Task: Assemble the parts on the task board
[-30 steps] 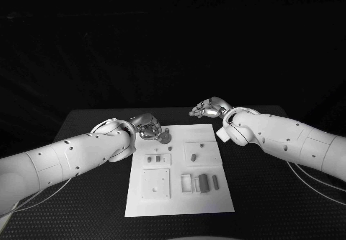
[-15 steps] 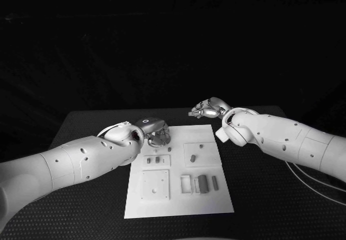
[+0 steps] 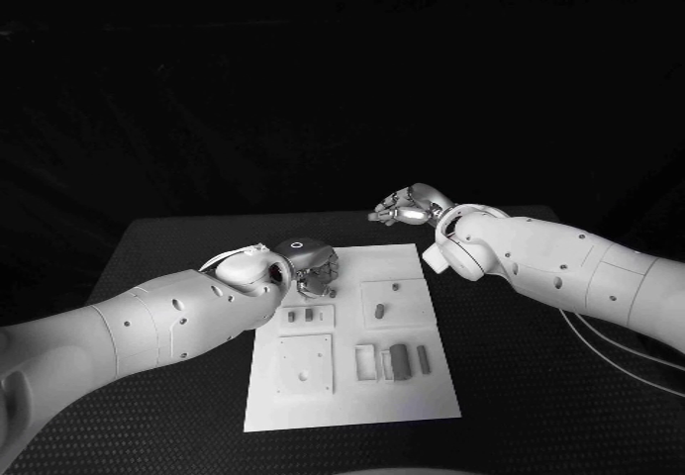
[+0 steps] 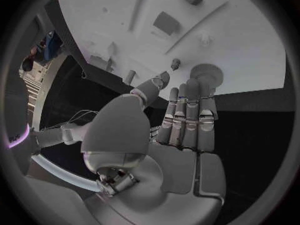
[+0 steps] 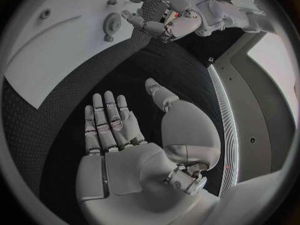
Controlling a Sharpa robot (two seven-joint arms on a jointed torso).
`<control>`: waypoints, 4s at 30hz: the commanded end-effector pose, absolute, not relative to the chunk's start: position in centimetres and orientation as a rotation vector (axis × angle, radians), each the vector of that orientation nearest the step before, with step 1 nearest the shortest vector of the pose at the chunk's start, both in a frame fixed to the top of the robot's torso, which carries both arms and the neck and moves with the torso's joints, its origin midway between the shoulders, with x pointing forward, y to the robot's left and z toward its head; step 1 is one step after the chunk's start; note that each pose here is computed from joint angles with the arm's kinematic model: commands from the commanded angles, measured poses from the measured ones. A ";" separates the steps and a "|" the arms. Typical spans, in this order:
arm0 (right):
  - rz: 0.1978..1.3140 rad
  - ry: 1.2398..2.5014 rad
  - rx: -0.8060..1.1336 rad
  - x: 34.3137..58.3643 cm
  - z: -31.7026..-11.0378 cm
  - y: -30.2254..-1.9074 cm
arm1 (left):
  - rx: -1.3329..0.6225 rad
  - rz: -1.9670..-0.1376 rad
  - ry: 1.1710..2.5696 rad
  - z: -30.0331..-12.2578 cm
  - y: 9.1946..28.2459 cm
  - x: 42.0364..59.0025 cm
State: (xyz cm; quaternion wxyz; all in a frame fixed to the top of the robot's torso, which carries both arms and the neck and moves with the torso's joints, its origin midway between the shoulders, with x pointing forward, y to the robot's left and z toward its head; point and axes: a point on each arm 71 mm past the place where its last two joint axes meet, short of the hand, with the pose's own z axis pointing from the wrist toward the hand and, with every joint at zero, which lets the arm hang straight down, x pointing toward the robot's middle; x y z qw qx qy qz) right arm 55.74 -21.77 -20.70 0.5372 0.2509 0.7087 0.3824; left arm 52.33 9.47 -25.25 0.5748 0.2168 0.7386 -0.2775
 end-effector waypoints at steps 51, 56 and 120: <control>0.955 1.670 0.585 55.8 -20.0 -21.0 | 0.544 -0.630 1.755 -28.2 8.8 52.1; 0.957 1.671 0.583 55.8 -20.0 -20.9 | 0.545 -0.629 1.758 -28.3 8.6 52.1; 0.963 1.673 0.578 55.7 -20.0 -20.9 | 0.666 -0.474 1.864 -30.8 9.4 51.8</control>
